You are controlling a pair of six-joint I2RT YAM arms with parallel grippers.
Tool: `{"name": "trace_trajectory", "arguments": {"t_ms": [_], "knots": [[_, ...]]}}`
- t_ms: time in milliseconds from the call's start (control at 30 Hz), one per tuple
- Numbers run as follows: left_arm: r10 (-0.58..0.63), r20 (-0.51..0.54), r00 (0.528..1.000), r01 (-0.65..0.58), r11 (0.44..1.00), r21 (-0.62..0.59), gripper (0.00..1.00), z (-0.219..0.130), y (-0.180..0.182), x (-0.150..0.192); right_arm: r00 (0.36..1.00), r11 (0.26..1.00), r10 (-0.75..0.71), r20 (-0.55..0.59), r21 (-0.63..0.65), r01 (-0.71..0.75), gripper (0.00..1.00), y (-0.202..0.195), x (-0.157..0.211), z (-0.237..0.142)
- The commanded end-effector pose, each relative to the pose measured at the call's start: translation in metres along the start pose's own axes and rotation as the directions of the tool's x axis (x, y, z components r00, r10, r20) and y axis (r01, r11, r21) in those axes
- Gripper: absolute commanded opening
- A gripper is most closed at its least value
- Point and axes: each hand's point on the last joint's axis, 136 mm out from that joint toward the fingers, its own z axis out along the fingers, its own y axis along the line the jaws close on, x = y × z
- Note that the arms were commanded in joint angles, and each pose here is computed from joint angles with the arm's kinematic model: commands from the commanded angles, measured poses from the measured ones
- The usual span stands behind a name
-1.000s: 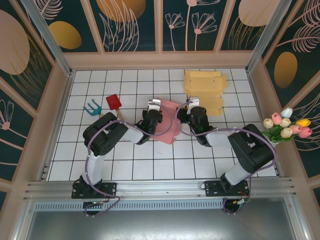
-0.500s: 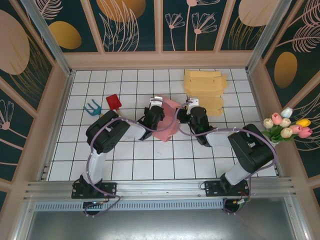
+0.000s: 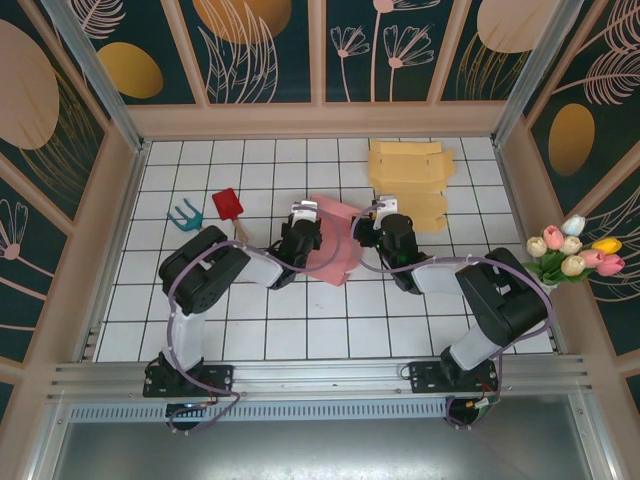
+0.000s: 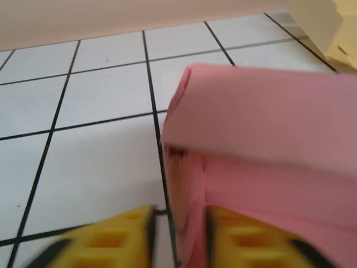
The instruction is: Fold the paper box
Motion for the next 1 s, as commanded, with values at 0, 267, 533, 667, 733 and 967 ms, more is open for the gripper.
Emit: {"name": "trace_trajectory", "arguments": {"t_ms": [0, 267, 533, 667, 733, 967], "knots": [[-0.051, -0.012, 0.999, 0.052, 0.995, 0.082, 0.51, -0.021, -0.005, -0.017, 0.991, 0.998, 0.008, -0.133, 0.062, 0.001, 0.47, -0.016, 0.041, -0.001], [-0.119, -0.118, 0.986, 0.114, 0.993, -0.041, 0.52, -0.054, 0.035, 0.014, 0.991, 0.997, 0.023, -0.135, 0.080, -0.012, 0.46, -0.018, 0.041, 0.003], [-0.206, -0.265, 0.942, 0.203, 0.978, -0.039, 0.62, -0.075, 0.050, 0.067, 0.990, 0.997, 0.024, -0.139, 0.074, -0.013, 0.47, -0.017, 0.042, 0.007], [-0.239, -0.248, 0.939, 0.242, 0.970, -0.018, 0.63, -0.078, 0.060, 0.068, 0.990, 0.997, 0.018, -0.141, 0.076, -0.008, 0.47, -0.017, 0.042, 0.008], [-0.231, -0.237, 0.943, 0.245, 0.969, 0.027, 0.63, -0.077, 0.054, 0.063, 0.989, 0.997, 0.015, -0.144, 0.078, -0.004, 0.47, -0.017, 0.043, 0.009], [-0.211, -0.204, 0.956, 0.238, 0.964, 0.118, 0.61, -0.063, 0.032, 0.043, 0.989, 0.997, 0.010, -0.147, 0.072, 0.000, 0.46, -0.016, 0.043, 0.008]]}}
